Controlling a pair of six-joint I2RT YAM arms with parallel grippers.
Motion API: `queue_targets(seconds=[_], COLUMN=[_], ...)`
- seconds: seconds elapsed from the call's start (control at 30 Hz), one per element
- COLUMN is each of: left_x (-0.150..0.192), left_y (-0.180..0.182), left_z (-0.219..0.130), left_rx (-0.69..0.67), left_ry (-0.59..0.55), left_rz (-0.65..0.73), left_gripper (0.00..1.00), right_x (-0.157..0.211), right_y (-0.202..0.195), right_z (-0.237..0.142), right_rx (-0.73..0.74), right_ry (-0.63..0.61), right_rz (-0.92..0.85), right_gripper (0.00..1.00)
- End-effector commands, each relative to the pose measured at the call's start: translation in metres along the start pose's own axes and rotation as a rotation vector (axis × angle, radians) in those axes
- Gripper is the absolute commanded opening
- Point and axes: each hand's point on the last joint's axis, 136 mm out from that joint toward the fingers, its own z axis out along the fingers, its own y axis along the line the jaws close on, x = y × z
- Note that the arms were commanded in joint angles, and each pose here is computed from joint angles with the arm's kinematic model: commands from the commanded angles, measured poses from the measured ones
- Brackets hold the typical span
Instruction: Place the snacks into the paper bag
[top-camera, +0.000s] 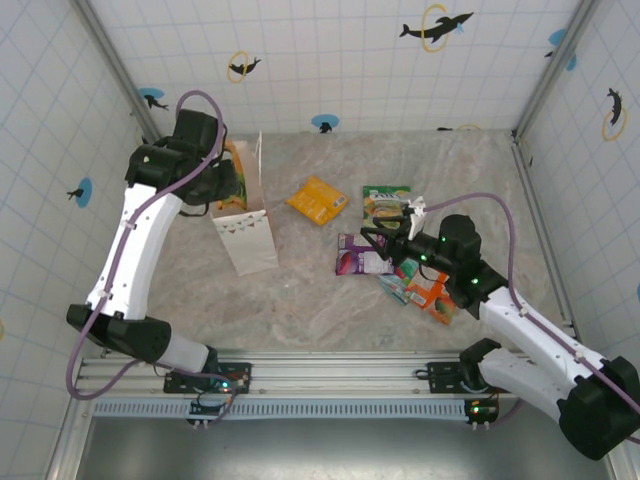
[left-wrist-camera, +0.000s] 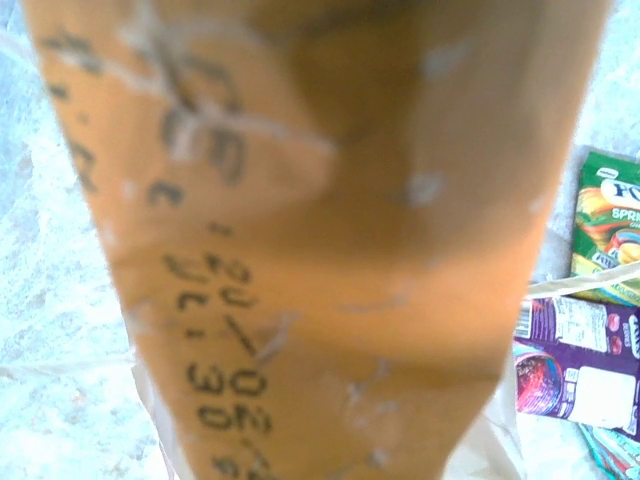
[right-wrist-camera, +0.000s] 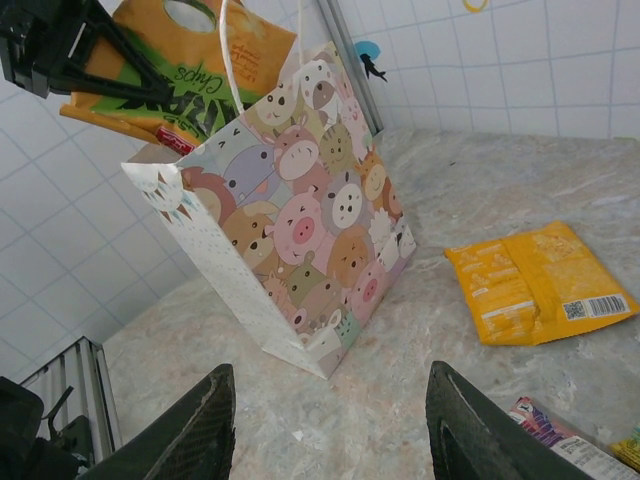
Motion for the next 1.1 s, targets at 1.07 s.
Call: queue_targets(seconds=[1.07], left_x=[-0.039], left_y=[-0.021], left_z=[0.02], left_rx=[0.087], left_ry=[-0.098], left_rz=[0.016], left_gripper=[0.43], right_x=[0.012], right_y=[-0.023], right_z=[-0.007], right_rx=[0.141], right_ry=[0.013], right_rz=[0.049], right_gripper=[0.52])
